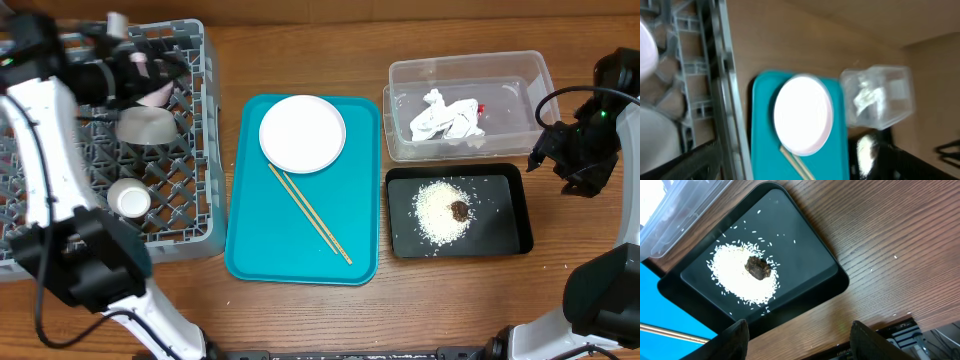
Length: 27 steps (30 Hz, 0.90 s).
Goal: Sort waste into correct bins and load items into the dishwasher
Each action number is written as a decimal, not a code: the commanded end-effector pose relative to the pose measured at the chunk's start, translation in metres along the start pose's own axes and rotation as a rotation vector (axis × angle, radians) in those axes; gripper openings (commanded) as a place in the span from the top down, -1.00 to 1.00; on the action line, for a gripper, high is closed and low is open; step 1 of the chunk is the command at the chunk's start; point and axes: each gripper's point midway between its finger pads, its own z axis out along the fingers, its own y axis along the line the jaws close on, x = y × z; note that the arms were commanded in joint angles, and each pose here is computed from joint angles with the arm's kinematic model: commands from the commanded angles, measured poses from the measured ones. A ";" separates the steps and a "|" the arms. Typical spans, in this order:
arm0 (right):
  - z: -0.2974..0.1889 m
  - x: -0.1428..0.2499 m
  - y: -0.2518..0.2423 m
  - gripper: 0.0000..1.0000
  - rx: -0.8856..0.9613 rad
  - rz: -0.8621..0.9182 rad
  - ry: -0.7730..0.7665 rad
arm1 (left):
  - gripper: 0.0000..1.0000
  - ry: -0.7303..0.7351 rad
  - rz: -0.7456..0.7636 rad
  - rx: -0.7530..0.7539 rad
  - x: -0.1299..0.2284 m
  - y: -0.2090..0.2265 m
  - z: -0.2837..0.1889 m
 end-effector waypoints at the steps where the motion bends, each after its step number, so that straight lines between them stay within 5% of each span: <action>1: -0.010 0.002 -0.001 -0.33 -0.008 -0.002 -0.041 | -1.00 0.127 -0.091 -0.405 0.031 0.034 0.013; 7: -0.010 0.002 -0.001 -0.33 -0.008 -0.002 -0.040 | -1.00 0.354 -0.129 -0.646 0.090 0.019 0.038; 19: -0.010 0.003 -0.002 -0.33 -0.006 -0.002 -0.033 | -0.83 0.433 -0.210 -0.867 0.129 0.041 0.040; 27: -0.010 0.004 -0.002 -0.33 -0.006 -0.002 -0.033 | -0.18 0.473 -0.218 -0.875 0.149 0.060 0.058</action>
